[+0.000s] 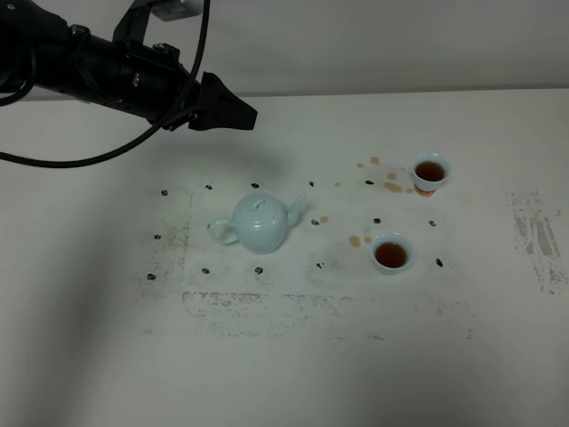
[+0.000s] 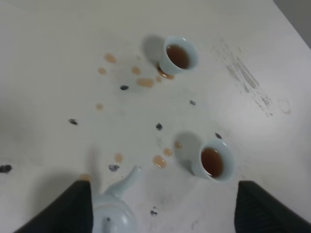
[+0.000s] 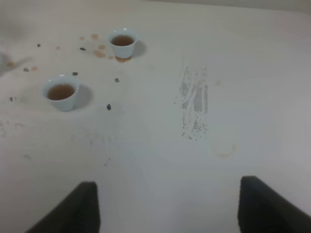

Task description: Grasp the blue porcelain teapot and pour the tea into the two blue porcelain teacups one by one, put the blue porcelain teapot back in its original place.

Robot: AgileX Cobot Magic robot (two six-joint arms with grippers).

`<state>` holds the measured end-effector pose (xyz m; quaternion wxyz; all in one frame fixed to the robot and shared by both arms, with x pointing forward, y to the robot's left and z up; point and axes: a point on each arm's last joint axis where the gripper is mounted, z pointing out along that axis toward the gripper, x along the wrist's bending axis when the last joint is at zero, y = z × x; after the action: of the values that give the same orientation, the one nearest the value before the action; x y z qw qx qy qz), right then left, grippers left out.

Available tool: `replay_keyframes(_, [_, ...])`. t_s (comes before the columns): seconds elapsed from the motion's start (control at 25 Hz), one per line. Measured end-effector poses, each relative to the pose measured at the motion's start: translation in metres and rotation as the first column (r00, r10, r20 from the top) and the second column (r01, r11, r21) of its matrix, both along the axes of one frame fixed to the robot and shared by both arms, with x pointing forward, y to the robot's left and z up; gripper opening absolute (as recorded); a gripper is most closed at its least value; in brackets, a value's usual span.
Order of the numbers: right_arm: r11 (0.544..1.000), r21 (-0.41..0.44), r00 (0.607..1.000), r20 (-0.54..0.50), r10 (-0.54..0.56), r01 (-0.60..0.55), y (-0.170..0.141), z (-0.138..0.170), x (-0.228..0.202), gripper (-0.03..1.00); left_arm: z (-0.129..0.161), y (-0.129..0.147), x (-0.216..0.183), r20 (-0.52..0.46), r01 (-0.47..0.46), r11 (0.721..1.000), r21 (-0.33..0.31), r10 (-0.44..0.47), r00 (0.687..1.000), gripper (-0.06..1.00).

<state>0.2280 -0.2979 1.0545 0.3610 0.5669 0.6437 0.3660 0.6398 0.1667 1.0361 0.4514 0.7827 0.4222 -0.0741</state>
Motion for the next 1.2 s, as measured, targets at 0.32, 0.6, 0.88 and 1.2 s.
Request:
replay_keyframes(0.32, [1.0, 0.0, 1.0, 0.0, 0.0, 0.0, 0.0, 0.0, 0.0, 0.58, 0.003, 0.021, 0.009, -0.14, -0.184, 0.983, 0.0, 0.182, 0.973, 0.06])
replay_keyframes(0.6, [1.0, 0.0, 1.0, 0.0, 0.0, 0.0, 0.0, 0.0, 0.0, 0.58, 0.007, 0.107, 0.025, -0.057, -0.492, 0.744, 0.452, 0.575, 0.816, 0.06])
replay_keyframes(0.88, [1.0, 0.0, 1.0, 0.0, 0.0, 0.0, 0.0, 0.0, 0.0, 0.58, 0.014, 0.128, -0.007, -0.15, -0.344, 0.62, 0.705, 0.604, 0.783, 0.06])
replay_keyframes(1.2, [1.0, 0.0, 1.0, 0.0, 0.0, 0.0, 0.0, 0.0, 0.0, 0.58, 0.008, 0.125, -0.106, -0.298, -0.204, 0.653, 0.729, 0.572, 0.764, 0.06])
